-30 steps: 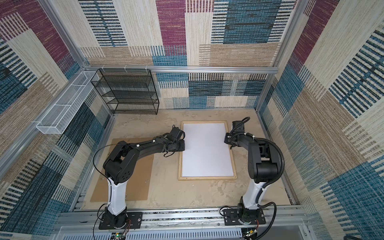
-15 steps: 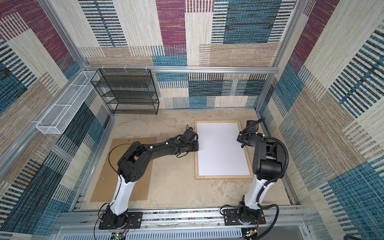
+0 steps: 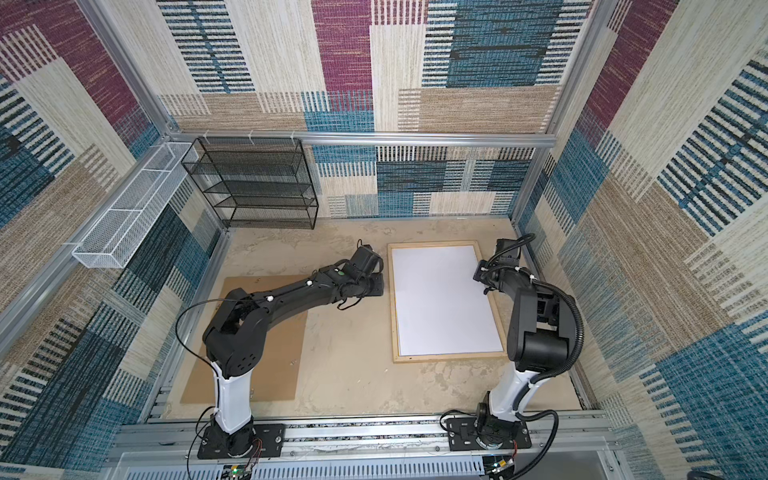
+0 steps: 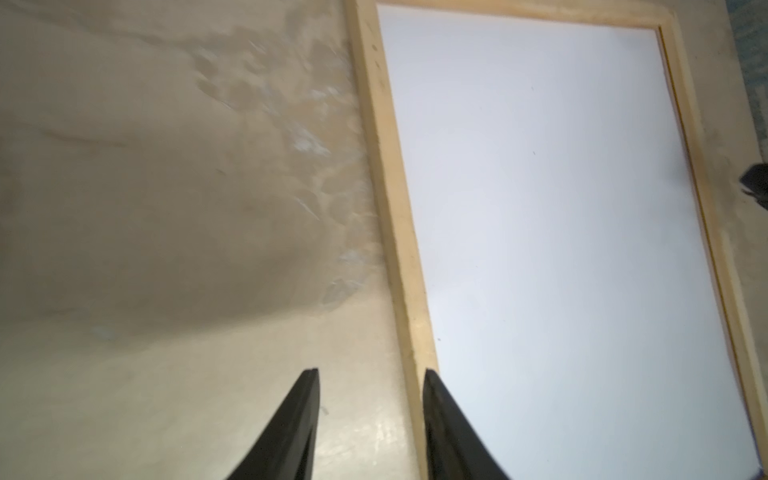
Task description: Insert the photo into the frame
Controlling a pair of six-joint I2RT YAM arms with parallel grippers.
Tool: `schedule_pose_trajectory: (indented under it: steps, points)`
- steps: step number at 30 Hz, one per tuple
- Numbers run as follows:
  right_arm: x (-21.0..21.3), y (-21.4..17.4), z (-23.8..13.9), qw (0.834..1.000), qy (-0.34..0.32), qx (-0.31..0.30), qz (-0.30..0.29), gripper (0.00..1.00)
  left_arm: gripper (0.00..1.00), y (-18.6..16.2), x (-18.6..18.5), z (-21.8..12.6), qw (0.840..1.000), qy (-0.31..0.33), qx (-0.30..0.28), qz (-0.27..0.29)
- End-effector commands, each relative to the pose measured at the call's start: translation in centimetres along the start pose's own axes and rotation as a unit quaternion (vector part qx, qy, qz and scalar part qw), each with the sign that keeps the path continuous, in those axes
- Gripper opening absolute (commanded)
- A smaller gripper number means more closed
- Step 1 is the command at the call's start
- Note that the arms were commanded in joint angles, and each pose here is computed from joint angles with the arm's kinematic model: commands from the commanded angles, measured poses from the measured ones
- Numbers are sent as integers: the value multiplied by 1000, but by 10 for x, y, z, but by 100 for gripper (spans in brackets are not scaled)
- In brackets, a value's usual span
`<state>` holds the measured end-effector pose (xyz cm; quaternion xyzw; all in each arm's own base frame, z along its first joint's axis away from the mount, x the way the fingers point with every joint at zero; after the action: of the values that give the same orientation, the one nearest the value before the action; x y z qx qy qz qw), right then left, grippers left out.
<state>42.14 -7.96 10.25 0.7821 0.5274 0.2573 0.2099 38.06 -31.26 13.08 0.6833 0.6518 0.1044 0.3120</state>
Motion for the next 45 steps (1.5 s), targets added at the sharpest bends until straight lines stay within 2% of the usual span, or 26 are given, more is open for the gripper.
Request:
schedule_pose_trajectory:
  steps: [1, 9, 12, 16, 21, 30, 38, 45]
  points:
    - [1, 8, -11, 1000, 1, -21, 6, 57, 47, -6, 51, -22, 993, 113, 16, 38]
    - [41, 15, -49, 992, 106, -71, 1, 58, 49, -56, 182, -69, 958, 272, 83, -28]
    - [59, 15, -53, 989, 127, -71, -18, 58, 48, -74, 212, -80, 948, 299, 99, -50]
    - [74, 10, -46, 987, 143, -58, -38, 58, 47, -93, 229, -75, 945, 296, 123, -72]
    - [81, 8, -46, 987, 147, -55, -46, 58, 46, -108, 232, -60, 944, 283, 149, -75]
    - [105, 6, -51, 980, 178, -55, -62, 58, 40, -112, 205, -27, 959, 197, 180, -94]
    - [172, -20, -50, 963, 250, -26, -99, 58, 40, -89, 138, 14, 976, 99, 171, -94]
    - [232, -51, -51, 941, 312, 10, -132, 58, 39, -62, 98, 49, 985, 42, 148, -82]
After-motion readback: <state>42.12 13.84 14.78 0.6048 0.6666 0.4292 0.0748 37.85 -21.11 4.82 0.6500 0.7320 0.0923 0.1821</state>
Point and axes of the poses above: each gripper's point midway between its finger pads, its own z axis out along the fingers, its own x axis along the line the jaws close on, y = z × x, the point moved 3 cm from there along -z, back along the fingers, and after that the axes turned 2 degrees about -z, right-handed, at the moved point
